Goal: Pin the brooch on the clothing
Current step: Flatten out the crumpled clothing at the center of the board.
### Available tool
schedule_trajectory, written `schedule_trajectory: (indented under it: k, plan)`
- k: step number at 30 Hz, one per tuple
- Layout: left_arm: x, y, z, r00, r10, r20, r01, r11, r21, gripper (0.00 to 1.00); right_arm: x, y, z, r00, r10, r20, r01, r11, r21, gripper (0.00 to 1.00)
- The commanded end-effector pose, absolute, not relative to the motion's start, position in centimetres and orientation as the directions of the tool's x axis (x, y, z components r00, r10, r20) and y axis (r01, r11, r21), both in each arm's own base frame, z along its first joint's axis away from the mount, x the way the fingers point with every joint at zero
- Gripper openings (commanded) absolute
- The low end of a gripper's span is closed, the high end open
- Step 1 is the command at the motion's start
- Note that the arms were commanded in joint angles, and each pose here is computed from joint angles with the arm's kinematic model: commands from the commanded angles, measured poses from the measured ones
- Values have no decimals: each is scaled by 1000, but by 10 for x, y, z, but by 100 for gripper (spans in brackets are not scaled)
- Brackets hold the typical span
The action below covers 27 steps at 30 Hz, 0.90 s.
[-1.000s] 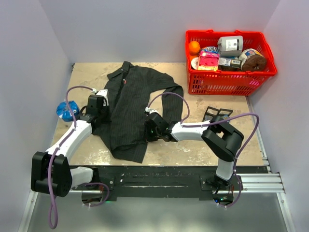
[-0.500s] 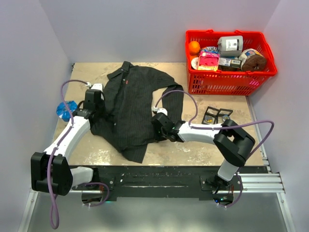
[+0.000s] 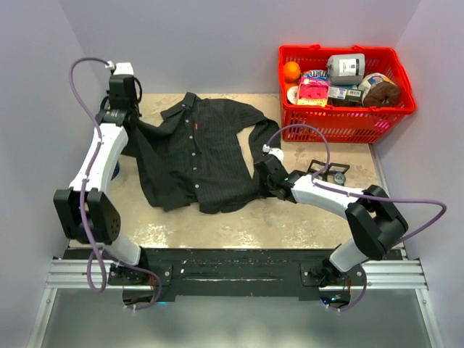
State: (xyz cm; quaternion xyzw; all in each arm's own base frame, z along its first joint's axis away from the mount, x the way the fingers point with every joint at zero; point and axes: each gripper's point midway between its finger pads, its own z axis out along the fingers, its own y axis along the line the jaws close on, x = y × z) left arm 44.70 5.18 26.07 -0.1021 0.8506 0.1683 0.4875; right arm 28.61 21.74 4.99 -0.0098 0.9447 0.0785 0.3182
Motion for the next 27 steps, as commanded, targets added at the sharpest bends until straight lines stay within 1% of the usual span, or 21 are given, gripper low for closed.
schedule_trajectory:
  k: [1,4,7,8,10,11,12,13,14,15,16,17,18,19,20,21,22,23,24,26,27]
  plan:
    - [484,88,299,-451,35,-892,-427,869,250,0,292,194,61,-765,14,-643,-39,997,68,0]
    - [509,93,297,-475,85,-876,-414,857,307,0,292,196,61,-768,14,-640,-43,996,73,0]
    - [521,83,284,-515,78,-854,-354,888,295,21,295,199,67,-752,-2,-659,-69,995,76,0]
    - [520,80,288,-503,76,-861,-347,895,282,40,295,207,77,-732,-4,-681,-100,990,102,0]
    - [518,68,282,-483,70,-873,-304,921,242,58,295,215,90,-701,-40,-712,-153,984,95,17]
    - [512,59,297,-440,61,-896,-283,938,202,68,292,224,101,-677,-59,-734,-188,977,95,26]
    - [506,51,286,-449,56,-892,-245,952,183,72,292,231,113,-649,-89,-756,-227,971,80,46]
    - [506,36,291,-416,52,-908,-181,974,139,78,291,239,121,-627,-108,-771,-254,964,72,54]
    - [497,27,305,-374,5,-927,-168,983,73,81,281,256,129,-597,-151,-788,-313,948,56,60]
    - [490,20,295,-386,-7,-922,-138,989,50,84,279,269,142,-555,-196,-808,-375,926,33,64]
    - [486,8,297,-372,-20,-928,-83,996,12,90,275,282,150,-529,-215,-821,-416,909,30,66]
    - [475,4,310,-341,-35,-940,-67,998,-13,93,264,300,156,-502,-238,-831,-473,880,34,67]
    - [465,1,291,-372,-41,-927,-54,998,-23,95,259,315,162,-476,-260,-840,-529,848,38,68]
    - [459,-2,289,-365,-46,-930,-41,999,-34,98,256,329,169,-449,-252,-857,-563,825,53,69]
    - [448,-2,296,-345,-56,-937,-43,998,-44,98,244,344,173,-421,-265,-867,-612,789,56,70]
    - [437,-1,274,-383,-60,-922,-50,998,-44,99,237,358,174,-394,-291,-872,-661,749,49,70]
    - [432,0,271,-378,-64,-923,-55,997,-46,99,227,376,180,-362,-289,-886,-703,709,56,71]
    - [422,0,276,-357,-69,-932,-55,997,-52,99,220,387,180,-344,-301,-890,-735,676,56,72]
    - [413,0,259,-385,-71,-920,-60,997,-52,99,217,400,186,-312,-311,-898,-766,642,43,72]
    - [402,0,259,-365,-76,-928,-59,997,-59,99,204,426,171,-290,-360,-886,-819,573,35,72]
    - [397,0,247,-386,-78,-919,-64,996,-58,99,204,438,177,-260,-364,-894,-838,546,21,72]
